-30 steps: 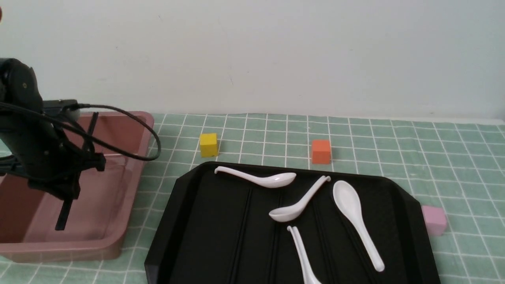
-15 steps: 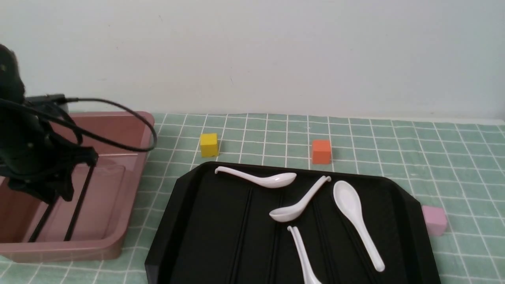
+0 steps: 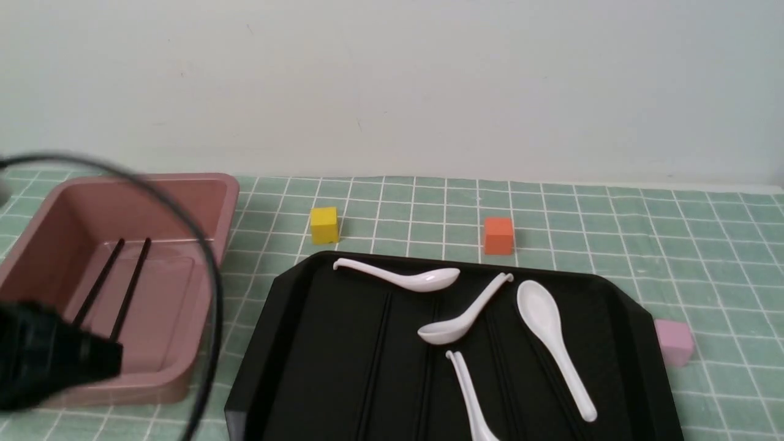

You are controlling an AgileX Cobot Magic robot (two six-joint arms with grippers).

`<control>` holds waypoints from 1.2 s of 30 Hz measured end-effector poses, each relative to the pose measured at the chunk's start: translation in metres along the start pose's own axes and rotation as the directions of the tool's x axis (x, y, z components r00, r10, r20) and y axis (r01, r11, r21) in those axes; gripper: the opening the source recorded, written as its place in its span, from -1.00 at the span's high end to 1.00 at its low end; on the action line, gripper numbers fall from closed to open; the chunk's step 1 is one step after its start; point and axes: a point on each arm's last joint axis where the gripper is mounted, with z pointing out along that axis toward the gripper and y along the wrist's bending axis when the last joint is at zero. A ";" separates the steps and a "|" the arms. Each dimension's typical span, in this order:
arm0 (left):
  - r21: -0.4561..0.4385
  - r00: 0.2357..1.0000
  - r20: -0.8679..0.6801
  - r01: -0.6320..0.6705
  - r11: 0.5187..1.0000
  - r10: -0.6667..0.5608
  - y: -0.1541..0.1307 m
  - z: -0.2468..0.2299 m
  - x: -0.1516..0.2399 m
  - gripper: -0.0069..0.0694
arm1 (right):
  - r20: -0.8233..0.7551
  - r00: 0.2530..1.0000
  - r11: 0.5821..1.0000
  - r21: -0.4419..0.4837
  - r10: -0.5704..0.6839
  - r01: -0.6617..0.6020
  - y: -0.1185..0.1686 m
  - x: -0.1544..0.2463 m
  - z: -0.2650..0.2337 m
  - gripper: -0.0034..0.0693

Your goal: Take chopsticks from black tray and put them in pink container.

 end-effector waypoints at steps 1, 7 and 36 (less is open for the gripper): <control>0.029 0.996 0.086 -0.019 0.999 0.017 -0.005 -0.008 0.014 0.85 | 0.000 1.000 1.000 0.000 0.000 0.000 0.000 0.000 0.000 0.25; 0.060 0.879 0.476 -0.042 0.997 0.008 -0.004 -0.026 0.064 0.85 | 0.000 1.000 1.000 0.000 0.000 0.000 0.000 0.000 0.000 0.25; -0.192 0.825 0.561 0.049 0.980 0.069 0.062 0.028 0.141 0.85 | -0.001 1.000 1.000 0.000 0.000 0.000 0.000 0.000 0.000 0.25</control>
